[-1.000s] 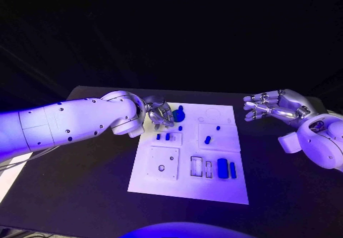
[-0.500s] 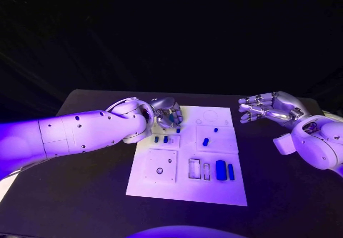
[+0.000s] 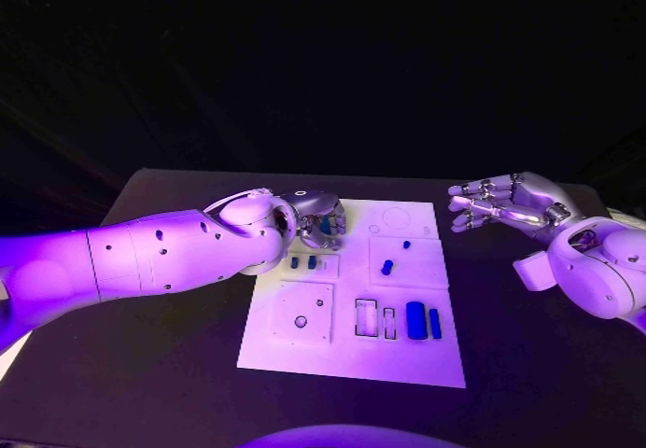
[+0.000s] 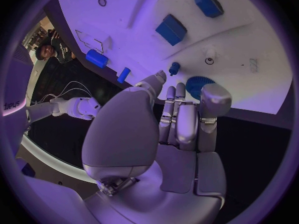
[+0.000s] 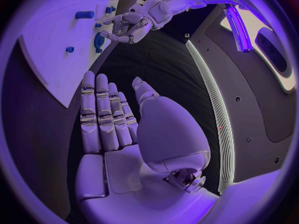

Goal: Assemble the parts on the task board

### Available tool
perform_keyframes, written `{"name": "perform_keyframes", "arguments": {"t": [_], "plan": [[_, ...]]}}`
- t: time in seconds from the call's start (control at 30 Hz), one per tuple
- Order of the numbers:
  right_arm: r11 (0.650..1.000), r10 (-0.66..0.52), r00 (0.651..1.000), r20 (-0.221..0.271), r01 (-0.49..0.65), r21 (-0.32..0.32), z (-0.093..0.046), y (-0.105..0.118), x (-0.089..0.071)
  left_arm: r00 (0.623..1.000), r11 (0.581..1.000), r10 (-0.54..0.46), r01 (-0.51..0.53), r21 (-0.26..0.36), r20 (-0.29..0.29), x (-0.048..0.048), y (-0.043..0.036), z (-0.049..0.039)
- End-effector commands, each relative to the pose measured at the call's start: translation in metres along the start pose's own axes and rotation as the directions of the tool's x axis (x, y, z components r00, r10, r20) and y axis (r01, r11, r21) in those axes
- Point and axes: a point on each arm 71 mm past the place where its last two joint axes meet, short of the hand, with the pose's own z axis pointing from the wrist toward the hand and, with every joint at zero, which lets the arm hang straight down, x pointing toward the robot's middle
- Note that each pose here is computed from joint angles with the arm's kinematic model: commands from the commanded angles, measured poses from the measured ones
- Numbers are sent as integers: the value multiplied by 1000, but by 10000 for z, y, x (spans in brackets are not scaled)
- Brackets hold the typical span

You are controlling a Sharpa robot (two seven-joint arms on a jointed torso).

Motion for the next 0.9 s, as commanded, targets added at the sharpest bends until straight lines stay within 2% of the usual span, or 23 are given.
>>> {"name": "perform_keyframes", "arguments": {"t": [0.03,0.2,0.4,0.67,0.9], "plan": [[1000,4,1000,-13,-4,-8,0,5,14,997,999,51,-51,-3,-58,50,-15,7],[1000,4,1000,-14,-4,-9,0,6,16,995,998,57,-58,-19,-82,71,2,11],[1000,5,1000,-15,-5,-9,2,7,19,995,998,58,-61,-30,-84,73,33,22],[1000,5,1000,-16,-5,-9,5,8,24,995,998,57,-59,-31,-78,84,27,58],[1000,5,1000,-17,-5,-9,6,8,27,996,998,51,-53,-30,-77,132,22,71]]}}
